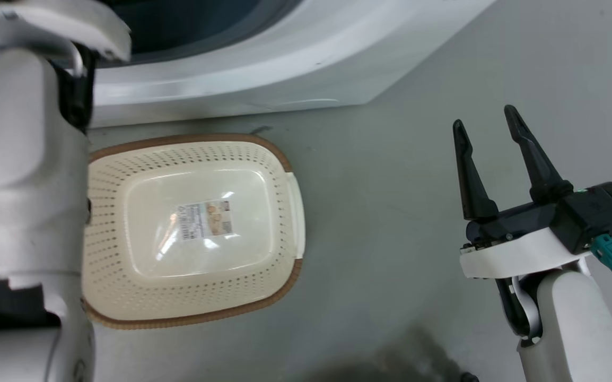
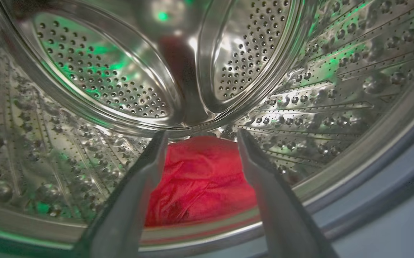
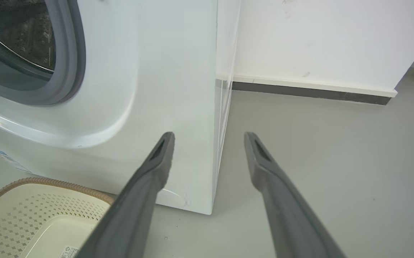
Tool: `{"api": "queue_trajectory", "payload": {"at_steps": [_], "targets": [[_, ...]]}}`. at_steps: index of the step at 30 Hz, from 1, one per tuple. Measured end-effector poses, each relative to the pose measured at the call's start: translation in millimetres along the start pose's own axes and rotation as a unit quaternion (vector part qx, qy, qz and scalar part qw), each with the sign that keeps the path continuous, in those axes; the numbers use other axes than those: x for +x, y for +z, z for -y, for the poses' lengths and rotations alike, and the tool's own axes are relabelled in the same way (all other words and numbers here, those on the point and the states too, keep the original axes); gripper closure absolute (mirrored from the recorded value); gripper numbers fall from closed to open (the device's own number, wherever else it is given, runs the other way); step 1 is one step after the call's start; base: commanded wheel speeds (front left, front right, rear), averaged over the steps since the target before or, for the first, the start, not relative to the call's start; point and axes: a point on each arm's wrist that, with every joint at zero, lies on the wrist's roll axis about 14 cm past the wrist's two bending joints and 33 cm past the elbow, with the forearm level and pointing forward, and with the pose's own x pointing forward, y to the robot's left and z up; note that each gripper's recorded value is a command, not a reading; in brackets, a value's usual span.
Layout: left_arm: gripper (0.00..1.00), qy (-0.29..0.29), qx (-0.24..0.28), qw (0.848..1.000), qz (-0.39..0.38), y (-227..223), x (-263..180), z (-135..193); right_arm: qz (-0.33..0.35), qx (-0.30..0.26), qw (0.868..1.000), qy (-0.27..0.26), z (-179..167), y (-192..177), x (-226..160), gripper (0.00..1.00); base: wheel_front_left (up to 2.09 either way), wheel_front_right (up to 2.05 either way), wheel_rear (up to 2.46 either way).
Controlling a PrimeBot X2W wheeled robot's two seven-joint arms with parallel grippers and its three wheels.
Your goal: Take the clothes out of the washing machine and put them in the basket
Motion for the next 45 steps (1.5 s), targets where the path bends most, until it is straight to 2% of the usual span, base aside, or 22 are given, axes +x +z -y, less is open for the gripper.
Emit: {"api": "queue_trajectory", "payload": {"at_steps": [10, 18, 26, 34, 35, 37, 41, 45], "targets": [[0.00, -0.009, 0.013, 0.997, -0.069, -22.0, 64.2, -1.4, -0.025, 0.017, 0.999, -0.018, 12.5, -19.7, -10.3, 0.00, 0.00, 0.00, 0.00], [0.00, -0.013, 0.027, 0.984, -0.174, -59.6, 89.7, -2.2, -0.052, 0.028, 0.998, -0.035, 22.5, -35.4, -22.5, 0.00, 0.00, 0.00, 0.00], [0.00, -0.013, 0.010, 0.954, -0.298, -108.7, 89.6, -0.3, -0.062, 0.035, 0.996, -0.045, 27.3, -40.6, -28.1, 0.00, 0.00, 0.00, 0.00], [0.00, 0.004, -0.006, 0.921, -0.390, -139.9, 76.8, -8.1, -0.067, 0.040, 0.996, -0.049, 28.4, -42.9, -31.5, 0.00, 0.00, 0.00, 0.00], [0.26, 0.008, -0.012, 0.917, -0.398, -142.1, 75.4, -9.2, -0.067, 0.041, 0.996, -0.049, 28.5, -43.1, -31.8, 0.00, 0.00, 0.00, 0.00], [1.00, 0.012, -0.020, 0.913, -0.408, -143.8, 74.8, -8.6, -0.067, 0.042, 0.996, -0.050, 29.1, -42.8, -31.9, 0.00, 0.00, 0.00, 0.00], [1.00, 0.014, -0.026, 0.910, -0.413, -143.3, 74.5, -8.0, -0.064, 0.043, 0.996, -0.051, 30.1, -40.9, -31.1, 0.00, 0.00, 0.00, 0.00], [1.00, 0.012, -0.018, 0.926, -0.377, -129.6, 83.1, -8.2, -0.062, 0.044, 0.996, -0.051, 30.1, -39.0, -31.2, 0.00, 0.00, 0.00, 0.00]]}}
